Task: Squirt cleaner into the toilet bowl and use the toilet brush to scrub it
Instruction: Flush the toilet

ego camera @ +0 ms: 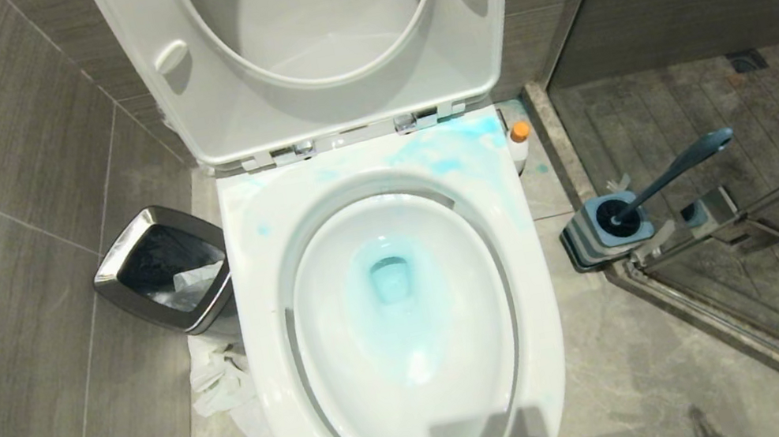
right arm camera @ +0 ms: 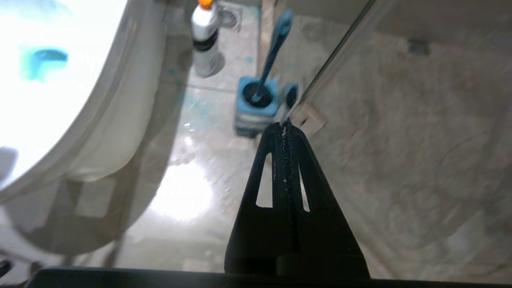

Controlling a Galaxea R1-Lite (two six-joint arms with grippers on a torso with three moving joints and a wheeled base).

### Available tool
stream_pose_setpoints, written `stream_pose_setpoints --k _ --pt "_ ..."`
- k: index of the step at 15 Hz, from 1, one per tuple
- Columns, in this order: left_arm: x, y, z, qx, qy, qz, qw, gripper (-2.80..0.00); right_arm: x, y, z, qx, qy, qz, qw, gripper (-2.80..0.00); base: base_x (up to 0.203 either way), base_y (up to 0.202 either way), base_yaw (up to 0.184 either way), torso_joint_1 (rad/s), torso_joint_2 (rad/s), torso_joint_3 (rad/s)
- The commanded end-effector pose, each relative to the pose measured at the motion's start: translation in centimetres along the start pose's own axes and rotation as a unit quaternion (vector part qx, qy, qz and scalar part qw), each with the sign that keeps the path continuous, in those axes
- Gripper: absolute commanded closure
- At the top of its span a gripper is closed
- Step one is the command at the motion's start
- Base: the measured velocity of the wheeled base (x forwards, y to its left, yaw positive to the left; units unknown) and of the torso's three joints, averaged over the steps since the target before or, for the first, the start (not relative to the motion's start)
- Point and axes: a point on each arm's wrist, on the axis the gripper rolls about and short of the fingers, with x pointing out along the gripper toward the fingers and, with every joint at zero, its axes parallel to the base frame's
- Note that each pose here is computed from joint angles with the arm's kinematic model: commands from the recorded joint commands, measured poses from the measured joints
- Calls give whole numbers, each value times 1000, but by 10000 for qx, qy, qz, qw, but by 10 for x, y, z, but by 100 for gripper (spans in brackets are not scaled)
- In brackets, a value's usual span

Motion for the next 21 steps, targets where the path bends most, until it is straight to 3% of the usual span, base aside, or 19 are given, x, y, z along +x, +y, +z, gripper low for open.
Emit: stream_pose_setpoints --k 1,5,9,13,16,18,21 --pt "0 0 0 -1 9 5 10000 0 -16 5 -32 111 -225 162 9996 0 0 0 0 0 0 0" --pt "0 0 0 -1 9 4 10000 0 -8 12 -75 210 497 403 9977 0 0 0 0 0 0 0" --pt "0 0 0 -1 9 2 10000 0 -8 12 -75 203 478 401 9978 0 0 0 0 0 0 0" --pt "0 0 0 -1 9 6 10000 0 -8 11 -74 576 474 301 9968 0 0 0 0 0 0 0" --pt "0 0 0 31 7 11 10000 0 -8 11 -75 586 481 299 9967 0 0 0 0 0 0 0" --pt "0 0 2 293 -39 -8 9996 0 -8 11 -74 586 477 299 9967 0 0 0 0 0 0 0" --pt "-9 -2 31 1323 -658 -363 9884 0 -8 11 -75 586 482 299 9967 0 0 0 0 0 0 0"
